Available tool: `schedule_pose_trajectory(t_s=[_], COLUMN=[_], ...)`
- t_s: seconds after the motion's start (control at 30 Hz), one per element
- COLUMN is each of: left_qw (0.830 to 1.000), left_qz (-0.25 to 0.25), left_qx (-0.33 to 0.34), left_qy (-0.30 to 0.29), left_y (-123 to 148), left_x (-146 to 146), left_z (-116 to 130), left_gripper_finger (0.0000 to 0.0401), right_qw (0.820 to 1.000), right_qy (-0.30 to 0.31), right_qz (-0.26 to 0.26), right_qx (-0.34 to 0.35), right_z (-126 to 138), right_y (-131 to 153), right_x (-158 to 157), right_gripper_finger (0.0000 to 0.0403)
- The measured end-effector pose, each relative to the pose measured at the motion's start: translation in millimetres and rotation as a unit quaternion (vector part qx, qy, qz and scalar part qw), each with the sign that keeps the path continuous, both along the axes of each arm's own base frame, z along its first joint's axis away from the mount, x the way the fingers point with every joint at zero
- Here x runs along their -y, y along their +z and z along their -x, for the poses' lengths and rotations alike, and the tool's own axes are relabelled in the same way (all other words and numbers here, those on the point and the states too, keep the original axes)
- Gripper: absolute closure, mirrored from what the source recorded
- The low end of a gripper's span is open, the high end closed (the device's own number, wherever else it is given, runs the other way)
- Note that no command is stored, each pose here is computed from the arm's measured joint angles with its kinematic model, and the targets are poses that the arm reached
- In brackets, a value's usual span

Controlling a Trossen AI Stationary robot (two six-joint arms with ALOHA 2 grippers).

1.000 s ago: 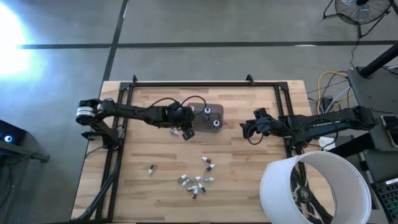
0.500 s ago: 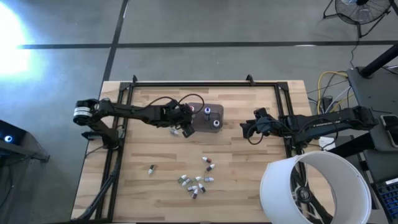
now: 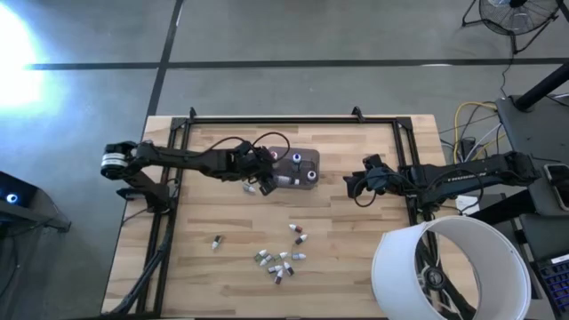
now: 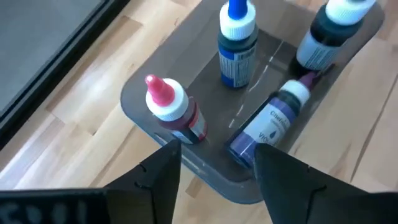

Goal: Pick & Place food coloring
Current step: Put the large violet food coloring bottle into the black bin

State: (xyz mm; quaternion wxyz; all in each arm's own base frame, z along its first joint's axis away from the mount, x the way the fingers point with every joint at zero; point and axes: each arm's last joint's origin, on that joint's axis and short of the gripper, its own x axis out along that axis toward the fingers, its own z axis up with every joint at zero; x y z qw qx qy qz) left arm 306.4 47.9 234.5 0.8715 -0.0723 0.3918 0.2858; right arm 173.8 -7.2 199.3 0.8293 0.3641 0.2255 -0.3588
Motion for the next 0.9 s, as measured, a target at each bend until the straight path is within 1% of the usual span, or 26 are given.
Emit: schedule_pose_trajectory(t_s=[0.07, 0.13, 0.2, 0.23, 0.27, 0.33, 0.43, 0.53, 0.57, 0.63, 0.73, 0.8, 0.9], left_qw=[1.0, 0.999, 0.995, 0.99, 0.985, 0.98, 0.98, 0.982, 0.982, 0.98, 0.972, 0.965, 0.963], left_qz=[0.001, 0.015, 0.036, 0.036, 0.024, -0.001, -0.02, -0.028, -0.027, -0.01, 0.012, 0.007, -0.006], left_qx=[0.001, 0.001, 0.003, 0.009, 0.012, 0.018, 0.021, 0.01, 0.003, -0.026, -0.079, -0.106, -0.123], left_qy=[-0.002, -0.028, -0.097, -0.14, -0.169, -0.196, -0.198, -0.188, -0.188, -0.195, -0.221, -0.239, -0.24], left_y=[1, 1, 3, 6, 9, 16, 22, 19, 17, 8, -6, -13, -22], left_x=[0, 2, 10, 15, 19, 22, 11, -5, -9, -15, -17, -13, -13], left_z=[1, 0, -4, -7, -10, -16, -27, -41, -47, -56, -69, -78, -90], left_gripper_finger=[0.0225, 0.0225, 0.0225, 0.0225, 0.0225, 0.0225, 0.0226, 0.0233, 0.0237, 0.0245, 0.0253, 0.0254, 0.0254], right_qw=[1.0, 1.0, 1.0, 1.0, 1.0, 1.0, 1.0, 1.0, 1.0, 1.0, 1.0, 1.0, 1.0], right_qy=[0.001, 0.002, 0.002, 0.002, 0.001, 0.001, 0.001, 0.001, 0.001, 0.001, -0.001, -0.005, -0.008], right_qz=[-0.001, -0.003, -0.005, -0.005, -0.006, -0.006, -0.006, -0.006, -0.006, -0.006, -0.008, -0.012, -0.015], right_qx=[0.0, 0.0, 0.001, 0.001, 0.001, 0.002, 0.002, 0.002, 0.002, 0.002, 0.003, 0.006, 0.008], right_z=[0, 0, 0, 0, 0, 0, 0, 0, 0, 0, 0, 0, 0], right_y=[0, 0, 0, 0, 0, 0, 0, 0, 0, 0, 0, 0, 0], right_x=[0, 0, 0, 0, 0, 0, 0, 0, 0, 0, 0, 0, 0], right_gripper_finger=[0.0181, 0.0181, 0.0181, 0.0181, 0.0181, 0.0181, 0.0181, 0.0181, 0.0181, 0.0181, 0.0181, 0.0181, 0.0181])
